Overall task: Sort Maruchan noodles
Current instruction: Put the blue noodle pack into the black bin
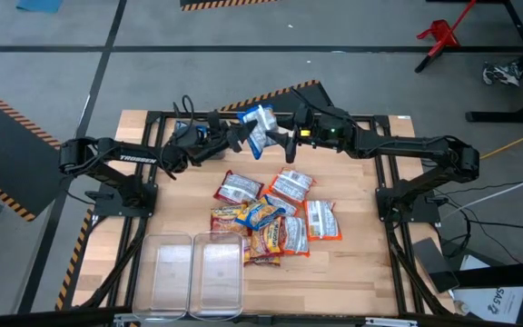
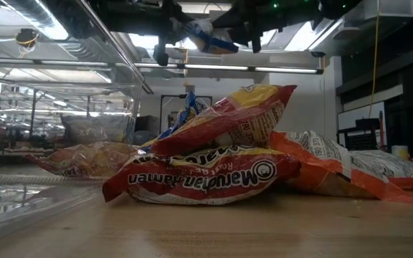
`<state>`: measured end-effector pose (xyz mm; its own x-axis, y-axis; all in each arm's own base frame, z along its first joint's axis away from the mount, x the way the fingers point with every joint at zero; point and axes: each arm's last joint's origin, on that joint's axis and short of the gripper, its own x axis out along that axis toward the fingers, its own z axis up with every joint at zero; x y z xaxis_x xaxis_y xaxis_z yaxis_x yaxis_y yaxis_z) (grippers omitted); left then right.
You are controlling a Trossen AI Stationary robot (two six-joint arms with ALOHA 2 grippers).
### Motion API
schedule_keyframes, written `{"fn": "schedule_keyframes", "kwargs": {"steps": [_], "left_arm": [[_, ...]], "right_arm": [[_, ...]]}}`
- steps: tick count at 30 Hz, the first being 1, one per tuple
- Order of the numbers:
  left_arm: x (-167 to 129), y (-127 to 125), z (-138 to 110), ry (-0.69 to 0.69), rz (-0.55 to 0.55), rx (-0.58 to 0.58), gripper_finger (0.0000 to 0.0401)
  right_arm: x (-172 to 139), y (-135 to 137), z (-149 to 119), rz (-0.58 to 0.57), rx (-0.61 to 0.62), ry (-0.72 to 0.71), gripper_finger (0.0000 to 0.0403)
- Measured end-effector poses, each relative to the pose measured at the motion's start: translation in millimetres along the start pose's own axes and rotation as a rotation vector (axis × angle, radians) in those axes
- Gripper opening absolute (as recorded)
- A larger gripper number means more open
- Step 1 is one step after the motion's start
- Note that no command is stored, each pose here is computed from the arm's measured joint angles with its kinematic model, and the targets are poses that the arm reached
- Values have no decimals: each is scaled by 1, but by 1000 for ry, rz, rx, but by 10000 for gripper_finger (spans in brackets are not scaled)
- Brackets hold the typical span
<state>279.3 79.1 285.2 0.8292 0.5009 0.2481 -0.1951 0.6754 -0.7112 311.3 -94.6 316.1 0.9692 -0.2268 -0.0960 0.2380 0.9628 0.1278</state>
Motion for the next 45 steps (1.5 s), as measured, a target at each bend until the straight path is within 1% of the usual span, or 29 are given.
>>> {"fn": "schedule_keyframes", "kwargs": {"steps": [3, 7, 13, 17, 26, 31, 39, 45], "left_arm": [[0, 0, 0, -6, 7, 1, 52], [0, 1, 0, -12, 15, 24, 50], [0, 1, 0, -17, 28, 29, 49], [1, 3, 1, -21, 40, 33, 49], [2, 9, 6, -38, 58, 51, 49], [3, 12, 6, -28, 80, 68, 49], [3, 17, 3, 19, 127, 108, 49], [2, 18, 2, 30, 137, 116, 49]], "right_arm": [[0, 0, -1, -1, 0, 8, 206], [0, 0, -1, -1, -23, 12, 206], [0, 0, -2, -2, -40, 23, 207], [-1, -1, -5, -12, -49, 52, 207], [-13, 0, 1, -43, -100, 87, 207], [-18, 1, 3, -43, -116, 91, 207], [-19, -2, -3, -100, -153, 159, 207], [-19, -2, -5, -101, -168, 178, 207]]}}
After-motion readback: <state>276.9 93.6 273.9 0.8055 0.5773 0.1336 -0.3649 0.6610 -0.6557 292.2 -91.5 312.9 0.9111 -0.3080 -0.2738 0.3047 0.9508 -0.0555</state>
